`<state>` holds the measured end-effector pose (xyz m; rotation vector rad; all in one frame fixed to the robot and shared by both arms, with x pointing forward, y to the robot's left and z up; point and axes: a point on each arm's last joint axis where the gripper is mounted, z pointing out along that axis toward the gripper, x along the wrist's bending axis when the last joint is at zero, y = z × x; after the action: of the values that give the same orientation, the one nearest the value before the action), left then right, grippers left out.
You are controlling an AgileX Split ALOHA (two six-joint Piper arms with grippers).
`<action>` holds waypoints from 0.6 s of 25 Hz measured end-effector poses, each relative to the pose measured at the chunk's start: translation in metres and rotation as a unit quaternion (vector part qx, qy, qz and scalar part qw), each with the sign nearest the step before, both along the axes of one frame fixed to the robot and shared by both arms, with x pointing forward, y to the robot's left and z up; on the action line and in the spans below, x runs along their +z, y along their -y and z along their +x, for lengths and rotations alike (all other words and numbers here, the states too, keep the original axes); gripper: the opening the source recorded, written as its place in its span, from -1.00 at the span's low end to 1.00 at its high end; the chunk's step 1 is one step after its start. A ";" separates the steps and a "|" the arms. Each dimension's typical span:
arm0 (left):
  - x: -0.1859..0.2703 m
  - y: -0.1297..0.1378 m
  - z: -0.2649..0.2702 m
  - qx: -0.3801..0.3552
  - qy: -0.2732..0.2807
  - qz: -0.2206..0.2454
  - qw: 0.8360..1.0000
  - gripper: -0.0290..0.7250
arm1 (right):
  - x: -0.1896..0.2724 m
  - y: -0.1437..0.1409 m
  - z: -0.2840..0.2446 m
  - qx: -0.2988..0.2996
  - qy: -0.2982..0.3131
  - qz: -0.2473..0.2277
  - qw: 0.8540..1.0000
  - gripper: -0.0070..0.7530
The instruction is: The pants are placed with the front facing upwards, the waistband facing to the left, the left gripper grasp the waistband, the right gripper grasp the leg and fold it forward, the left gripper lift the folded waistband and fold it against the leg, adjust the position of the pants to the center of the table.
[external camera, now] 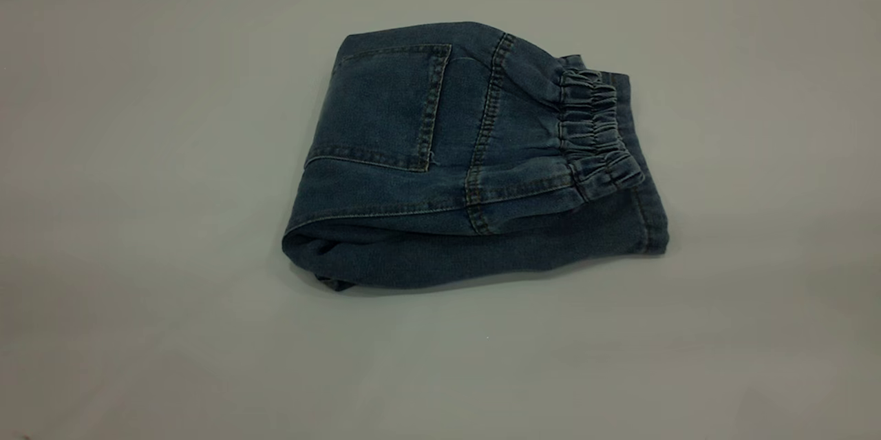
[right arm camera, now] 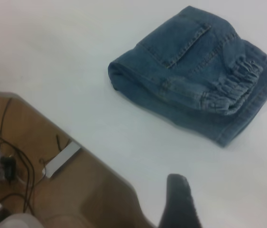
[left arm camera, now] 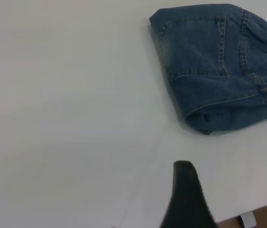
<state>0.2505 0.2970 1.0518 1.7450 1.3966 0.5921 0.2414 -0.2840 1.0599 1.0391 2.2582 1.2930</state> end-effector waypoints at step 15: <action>0.000 0.000 0.000 0.006 0.000 0.002 1.000 0.24 | 0.000 -0.001 0.000 -0.012 -0.005 0.005 1.000 0.13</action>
<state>0.2505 0.2972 1.0517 1.7406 1.4085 0.6012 0.2409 -0.2830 1.0599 1.0762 2.2415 1.2942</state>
